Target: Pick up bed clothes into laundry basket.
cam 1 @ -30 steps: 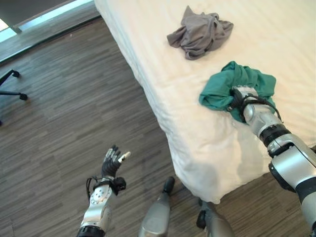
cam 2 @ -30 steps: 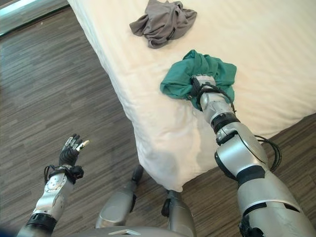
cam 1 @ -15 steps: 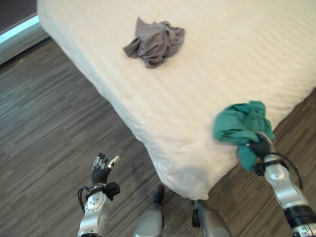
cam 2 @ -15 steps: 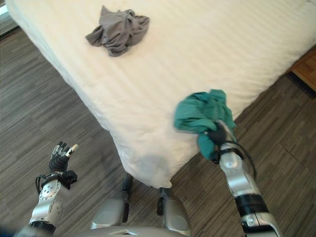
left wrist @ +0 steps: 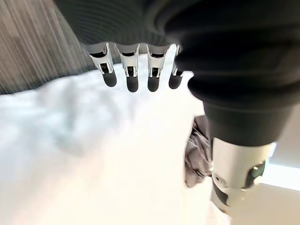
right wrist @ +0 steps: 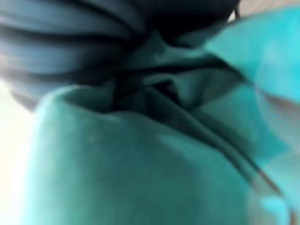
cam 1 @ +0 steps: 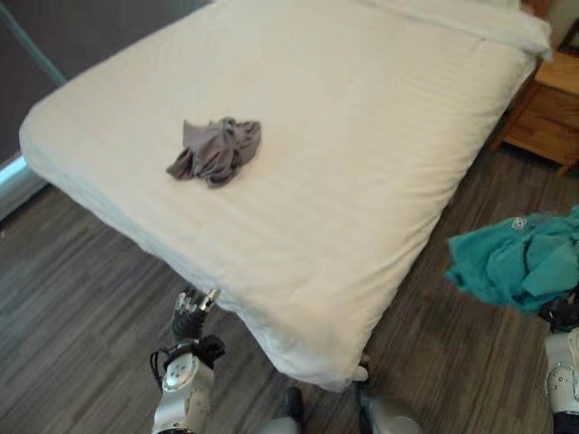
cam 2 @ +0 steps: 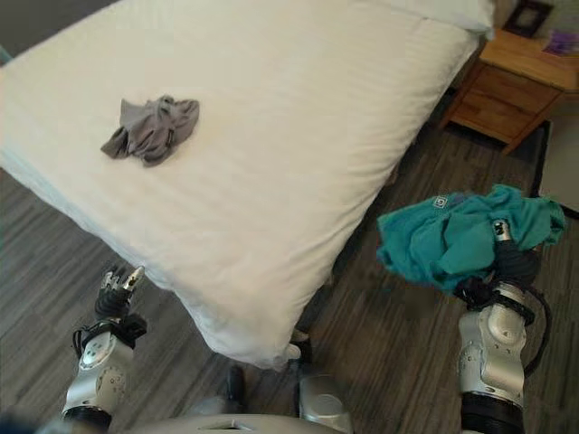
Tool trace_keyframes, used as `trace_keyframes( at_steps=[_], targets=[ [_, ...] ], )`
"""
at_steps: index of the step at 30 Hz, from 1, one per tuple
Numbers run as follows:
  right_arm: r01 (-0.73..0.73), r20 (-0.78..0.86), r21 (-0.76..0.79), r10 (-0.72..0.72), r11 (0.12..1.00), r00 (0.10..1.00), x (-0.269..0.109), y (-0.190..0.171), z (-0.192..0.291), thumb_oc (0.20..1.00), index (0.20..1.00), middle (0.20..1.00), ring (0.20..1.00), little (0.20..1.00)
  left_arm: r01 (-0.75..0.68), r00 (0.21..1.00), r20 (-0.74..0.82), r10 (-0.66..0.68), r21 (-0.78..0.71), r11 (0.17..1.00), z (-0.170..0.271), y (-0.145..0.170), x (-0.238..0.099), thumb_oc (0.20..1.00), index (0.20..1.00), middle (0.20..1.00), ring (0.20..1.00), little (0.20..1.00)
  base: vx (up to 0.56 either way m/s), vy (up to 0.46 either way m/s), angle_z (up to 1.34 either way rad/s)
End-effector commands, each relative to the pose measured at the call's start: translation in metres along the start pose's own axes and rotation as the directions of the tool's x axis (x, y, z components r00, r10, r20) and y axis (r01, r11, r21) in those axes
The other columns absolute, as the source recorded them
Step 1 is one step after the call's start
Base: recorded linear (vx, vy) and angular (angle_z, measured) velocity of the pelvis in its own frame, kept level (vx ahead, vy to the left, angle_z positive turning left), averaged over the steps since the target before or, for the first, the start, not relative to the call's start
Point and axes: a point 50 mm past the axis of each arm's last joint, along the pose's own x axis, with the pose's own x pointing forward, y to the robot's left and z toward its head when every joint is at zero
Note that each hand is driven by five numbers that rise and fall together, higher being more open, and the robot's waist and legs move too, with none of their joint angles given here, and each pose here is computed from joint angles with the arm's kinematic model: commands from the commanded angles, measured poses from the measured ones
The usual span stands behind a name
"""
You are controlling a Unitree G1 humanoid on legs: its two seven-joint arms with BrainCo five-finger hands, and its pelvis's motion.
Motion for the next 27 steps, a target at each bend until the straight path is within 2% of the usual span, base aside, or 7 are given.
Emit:
trace_keyframes(
  at_steps=[1,8,10,18,21,23,27],
  targets=[
    [-0.03,0.163,0.089,0.015,0.996,0.986,0.003,0.006,0.029,0.2,0.2,0.2,0.2,0.2,-0.021,0.995,0.097,0.015,0.065,0.998,0.024,0.013,0.01,1.0,1.0,1.0,1.0,1.0,-0.01,-0.019,-0.06],
    [-0.069,0.109,0.049,0.063,0.996,0.992,-0.001,0.014,0.019,0.2,0.2,0.2,0.2,0.2,0.029,0.979,0.196,-0.047,0.094,0.995,0.048,-0.006,0.016,1.0,1.0,1.0,1.0,1.0,0.0,-0.073,-0.03],
    [-0.068,0.108,0.095,0.058,0.993,0.992,0.0,0.018,0.017,0.2,0.2,0.2,0.2,0.2,0.036,0.978,0.201,-0.053,0.089,0.995,0.05,-0.009,0.018,1.0,1.0,1.0,1.0,1.0,-0.05,-0.137,0.0],
    [-0.086,0.099,0.137,0.073,0.987,0.992,0.006,0.035,0.015,0.2,0.2,0.2,0.2,0.2,0.042,0.971,0.237,-0.035,-0.025,0.999,0.056,-0.014,0.016,1.0,1.0,1.0,1.0,1.0,-0.06,-0.093,-0.23],
    [-0.1,0.094,0.152,0.086,0.983,0.992,0.004,0.038,0.013,0.2,0.2,0.2,0.2,0.2,0.042,0.972,0.231,-0.039,-0.008,0.999,0.054,-0.015,0.018,1.0,1.0,1.0,1.0,1.0,0.07,0.088,0.02],
    [-0.096,0.119,0.101,0.084,0.99,0.989,0.005,0.033,0.02,0.2,0.2,0.2,0.2,0.2,0.06,0.967,0.249,-0.054,-0.016,0.998,0.059,-0.022,0.021,1.0,1.0,1.0,1.0,1.0,0.14,0.271,0.33],
    [-0.068,0.142,0.046,0.061,0.997,0.988,0.004,0.026,0.025,0.2,0.2,0.2,0.2,0.2,0.091,0.969,0.24,-0.06,-0.121,0.988,0.057,-0.04,0.026,1.0,1.0,1.0,1.0,1.0,0.17,0.328,-0.06]
  ],
)
